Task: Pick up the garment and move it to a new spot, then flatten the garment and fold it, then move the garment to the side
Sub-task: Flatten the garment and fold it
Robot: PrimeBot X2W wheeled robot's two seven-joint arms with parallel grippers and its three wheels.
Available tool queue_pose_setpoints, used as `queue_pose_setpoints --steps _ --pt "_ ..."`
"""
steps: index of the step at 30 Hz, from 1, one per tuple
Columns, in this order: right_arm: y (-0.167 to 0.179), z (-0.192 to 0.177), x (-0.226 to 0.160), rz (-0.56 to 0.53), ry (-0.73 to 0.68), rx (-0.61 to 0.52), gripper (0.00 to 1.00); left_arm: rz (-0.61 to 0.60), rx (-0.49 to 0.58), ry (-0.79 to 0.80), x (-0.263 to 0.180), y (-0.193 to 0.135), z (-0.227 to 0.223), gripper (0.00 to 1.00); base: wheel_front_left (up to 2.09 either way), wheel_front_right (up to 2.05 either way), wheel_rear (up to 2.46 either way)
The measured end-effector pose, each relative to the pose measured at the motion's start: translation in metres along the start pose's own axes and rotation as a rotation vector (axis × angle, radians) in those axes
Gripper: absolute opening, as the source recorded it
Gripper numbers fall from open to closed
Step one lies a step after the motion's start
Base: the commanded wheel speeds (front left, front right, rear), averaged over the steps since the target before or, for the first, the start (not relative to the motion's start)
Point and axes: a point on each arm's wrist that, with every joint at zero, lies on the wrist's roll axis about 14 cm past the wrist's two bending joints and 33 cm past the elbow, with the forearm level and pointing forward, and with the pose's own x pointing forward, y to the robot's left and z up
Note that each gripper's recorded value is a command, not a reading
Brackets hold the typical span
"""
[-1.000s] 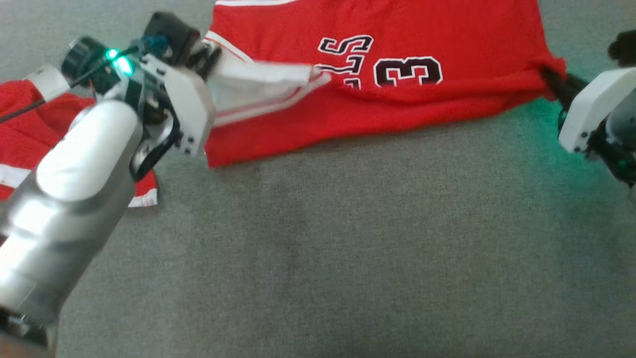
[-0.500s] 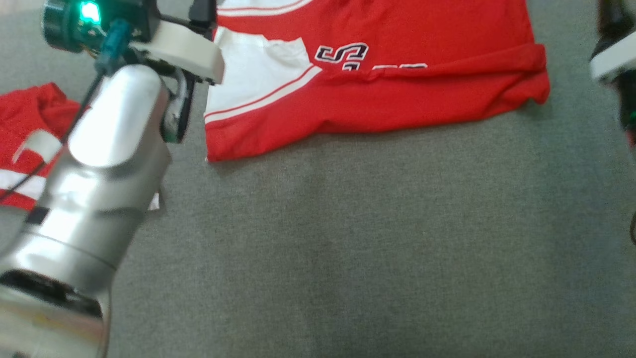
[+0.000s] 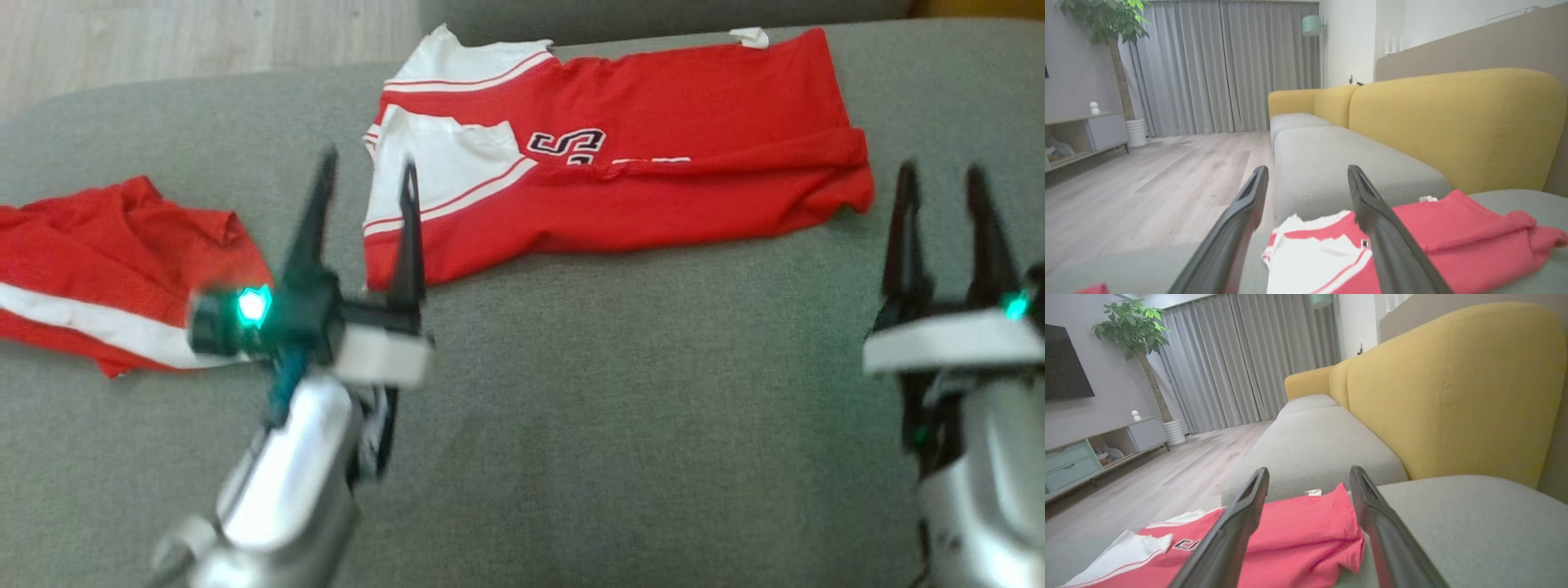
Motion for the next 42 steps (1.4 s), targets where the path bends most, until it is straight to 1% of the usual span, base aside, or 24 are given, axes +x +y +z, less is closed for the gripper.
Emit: queue_pose_setpoints --steps 2,5,12,16,18,22,26,31,32,33,36,39,40,41,42 --pt "0.007 -0.007 -0.012 0.0 0.014 0.002 1.0 0.007 -0.013 0.044 -0.015 -0.001 -0.015 1.0 0.0 0.0 0.0" --pt "0.012 -0.014 -0.023 -0.004 0.027 0.014 1.0 0.025 -0.014 0.096 -0.026 0.003 -0.032 1.0 0.0 0.0 0.0" --pt "0.009 -0.018 -0.025 -0.013 0.034 0.006 1.0 0.016 0.02 0.181 -0.019 0.009 -0.064 1.0 0.0 0.0 0.0" --pt "0.007 -0.018 -0.021 -0.016 0.032 0.003 1.0 0.019 0.042 0.306 -0.015 0.014 -0.102 1.0 0.0 0.0 0.0" --pt "0.005 -0.019 -0.019 -0.022 0.032 0.0 1.0 0.03 0.037 0.371 -0.014 0.017 -0.12 1.0 0.0 0.0 0.0" --pt "-0.003 -0.027 -0.022 -0.043 0.055 -0.005 1.0 0.057 0.057 0.496 -0.012 0.025 -0.152 1.0 0.0 0.0 0.0" --pt "-0.009 -0.032 -0.025 -0.059 0.072 -0.008 1.0 0.087 0.085 0.599 -0.014 0.032 -0.175 1.0 0.0 0.0 0.0" --pt "-0.013 -0.032 -0.026 -0.069 0.073 -0.001 1.0 0.073 0.095 0.686 -0.015 0.03 -0.188 1.0 0.0 0.0 0.0" --pt "-0.012 -0.032 -0.026 -0.068 0.071 0.003 1.0 0.068 0.084 0.694 -0.014 0.027 -0.188 0.47 0.0 0.0 0.0" --pt "-0.011 -0.031 -0.026 -0.067 0.069 0.005 1.0 0.065 0.076 0.701 -0.014 0.026 -0.188 0.0 0.0 0.0 0.0" --pt "-0.01 -0.033 -0.023 -0.06 0.074 -0.003 1.0 0.043 0.058 0.693 -0.012 0.018 -0.185 0.0 0.0 0.0 0.0" --pt "-0.017 -0.052 -0.023 -0.077 0.152 -0.038 1.0 0.045 0.044 0.626 -0.008 0.019 -0.175 0.0 0.0 0.0 0.0" --pt "-0.017 -0.052 -0.023 -0.077 0.152 -0.038 1.0 0.045 0.044 0.626 -0.008 0.019 -0.175 0.0 0.0 0.0 0.0" --pt "-0.022 -0.059 -0.022 -0.091 0.19 -0.048 1.0 0.046 0.042 0.589 -0.005 0.02 -0.169 0.0 0.0 0.0 0.0" --pt "-0.031 -0.072 -0.019 -0.115 0.271 -0.067 1.0 0.029 0.025 0.506 0.005 0.016 -0.154 0.0 0.0 0.0 0.0"
